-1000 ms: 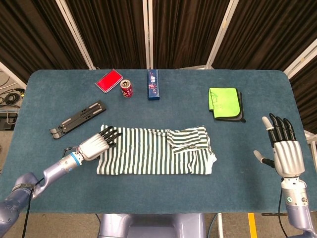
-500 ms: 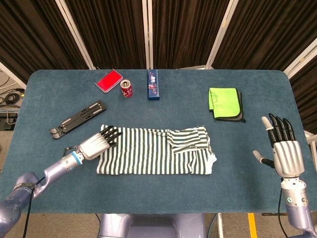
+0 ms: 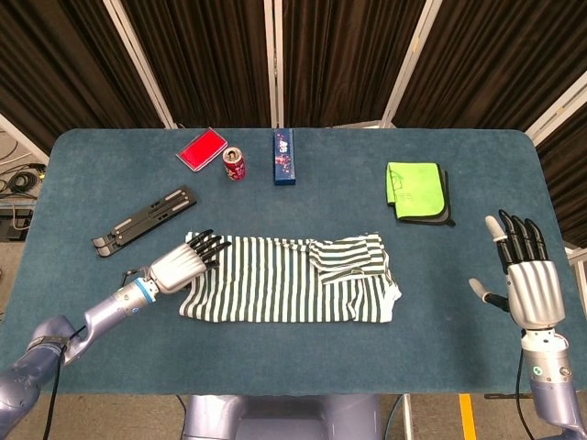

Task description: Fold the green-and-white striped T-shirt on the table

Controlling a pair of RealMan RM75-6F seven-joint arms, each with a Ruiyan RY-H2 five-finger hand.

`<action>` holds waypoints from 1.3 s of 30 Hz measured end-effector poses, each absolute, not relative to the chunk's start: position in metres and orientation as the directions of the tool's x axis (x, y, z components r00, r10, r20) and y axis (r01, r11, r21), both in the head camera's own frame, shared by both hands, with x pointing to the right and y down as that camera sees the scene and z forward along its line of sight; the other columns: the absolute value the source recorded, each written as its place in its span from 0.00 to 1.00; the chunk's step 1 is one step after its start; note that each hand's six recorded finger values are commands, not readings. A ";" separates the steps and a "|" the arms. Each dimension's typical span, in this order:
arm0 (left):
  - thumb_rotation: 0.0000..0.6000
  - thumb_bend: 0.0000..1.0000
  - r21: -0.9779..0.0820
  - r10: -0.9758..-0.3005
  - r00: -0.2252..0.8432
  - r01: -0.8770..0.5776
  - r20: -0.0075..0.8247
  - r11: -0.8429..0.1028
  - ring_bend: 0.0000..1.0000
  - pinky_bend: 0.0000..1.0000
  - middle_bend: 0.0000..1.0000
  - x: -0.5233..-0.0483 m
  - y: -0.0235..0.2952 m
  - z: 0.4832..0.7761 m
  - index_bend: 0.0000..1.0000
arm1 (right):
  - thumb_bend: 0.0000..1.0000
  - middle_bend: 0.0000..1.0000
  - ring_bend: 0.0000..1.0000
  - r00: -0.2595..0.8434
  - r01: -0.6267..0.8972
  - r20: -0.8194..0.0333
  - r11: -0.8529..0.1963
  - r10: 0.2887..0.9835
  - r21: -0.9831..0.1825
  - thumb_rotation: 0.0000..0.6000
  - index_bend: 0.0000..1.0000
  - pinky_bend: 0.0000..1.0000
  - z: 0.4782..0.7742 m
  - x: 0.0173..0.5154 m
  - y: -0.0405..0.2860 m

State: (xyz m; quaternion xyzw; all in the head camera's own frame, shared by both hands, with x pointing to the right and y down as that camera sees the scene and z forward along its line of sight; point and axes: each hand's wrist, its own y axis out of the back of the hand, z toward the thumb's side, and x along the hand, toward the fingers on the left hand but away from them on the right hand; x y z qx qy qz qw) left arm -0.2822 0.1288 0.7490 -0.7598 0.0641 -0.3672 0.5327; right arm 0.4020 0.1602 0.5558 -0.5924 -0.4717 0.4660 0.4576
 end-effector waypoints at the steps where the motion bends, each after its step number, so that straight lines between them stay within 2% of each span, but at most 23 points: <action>1: 1.00 0.35 -0.856 -0.487 0.723 0.295 0.491 -0.425 0.00 0.00 0.00 -0.282 0.129 0.749 0.38 | 0.00 0.00 0.00 0.121 0.133 -0.120 -0.136 0.985 -0.982 1.00 0.00 0.00 0.556 0.402 0.160; 13: 1.00 0.50 -0.849 -0.484 0.720 0.288 0.497 -0.443 0.00 0.00 0.00 -0.279 0.132 0.752 0.45 | 0.00 0.00 0.00 0.130 0.135 -0.114 -0.132 0.985 -0.982 1.00 0.00 0.00 0.553 0.400 0.161; 18: 1.00 0.56 -0.847 -0.488 0.718 0.277 0.496 -0.453 0.00 0.00 0.00 -0.278 0.132 0.753 0.56 | 0.00 0.00 0.00 0.133 0.136 -0.114 -0.132 0.984 -0.982 1.00 0.00 0.00 0.553 0.399 0.162; 25: 1.00 0.56 -0.847 -0.501 0.714 0.250 0.489 -0.470 0.00 0.00 0.00 -0.277 0.131 0.753 0.72 | 0.00 0.00 0.00 0.136 0.139 -0.113 -0.132 0.984 -0.981 1.00 0.00 0.00 0.553 0.399 0.162; 28: 1.00 0.56 -0.850 -0.504 0.717 0.242 0.482 -0.469 0.00 0.00 0.00 -0.276 0.130 0.751 0.76 | 0.00 0.00 0.00 0.137 0.139 -0.112 -0.131 0.984 -0.982 1.00 0.00 0.00 0.552 0.399 0.162; 34: 1.00 0.56 -0.852 -0.502 0.719 0.249 0.481 -0.460 0.00 0.00 0.00 -0.279 0.129 0.749 0.83 | 0.00 0.00 0.00 0.139 0.138 -0.117 -0.136 0.983 -0.981 1.00 0.00 0.00 0.554 0.399 0.162; 39: 1.00 0.57 -0.853 -0.492 0.721 0.273 0.488 -0.445 0.00 0.00 0.00 -0.288 0.129 0.746 0.83 | 0.00 0.00 0.00 0.138 0.131 -0.128 -0.146 0.982 -0.980 1.00 0.00 0.00 0.557 0.399 0.162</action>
